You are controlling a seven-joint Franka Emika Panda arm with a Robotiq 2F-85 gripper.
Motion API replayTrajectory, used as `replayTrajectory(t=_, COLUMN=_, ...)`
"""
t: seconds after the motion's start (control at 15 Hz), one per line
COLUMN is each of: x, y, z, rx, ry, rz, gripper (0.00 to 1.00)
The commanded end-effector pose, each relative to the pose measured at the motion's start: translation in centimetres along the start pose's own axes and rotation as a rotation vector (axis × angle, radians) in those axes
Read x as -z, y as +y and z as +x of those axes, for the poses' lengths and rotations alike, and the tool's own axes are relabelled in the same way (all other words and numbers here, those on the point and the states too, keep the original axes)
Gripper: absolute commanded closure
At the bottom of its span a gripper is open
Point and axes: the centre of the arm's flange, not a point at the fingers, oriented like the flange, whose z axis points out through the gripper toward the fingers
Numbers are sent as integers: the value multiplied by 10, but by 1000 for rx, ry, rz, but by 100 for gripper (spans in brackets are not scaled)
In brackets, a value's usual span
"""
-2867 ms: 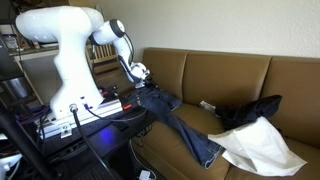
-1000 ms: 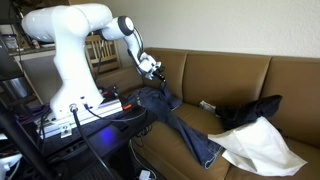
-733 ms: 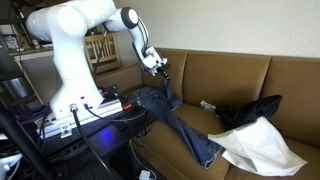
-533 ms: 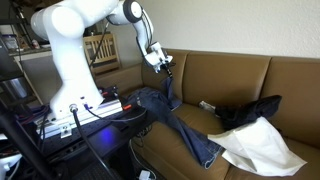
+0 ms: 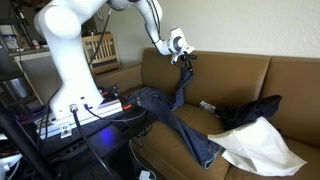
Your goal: Unfold the right leg of the denim trousers
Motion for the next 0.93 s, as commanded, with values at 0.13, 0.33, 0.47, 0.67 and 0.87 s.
replayTrajectory(t=0.13, x=57, y=98, z=128, rx=-232, ry=77, rz=-47, gripper=100)
replayTrajectory(t=0.33, x=47, y=100, z=139, rx=-205, ry=88, rz=-34, gripper=98)
replayTrajectory(t=0.47, x=63, y=122, z=165, rx=-200, ry=71, rz=-2, gripper=98)
replayTrajectory(t=0.67, x=61, y=136, z=184, rx=-257, ry=75, rz=-35, gripper=100)
replayTrajectory(t=0.87, x=52, y=155, z=198, rx=-418, ry=34, rz=-147, gripper=100)
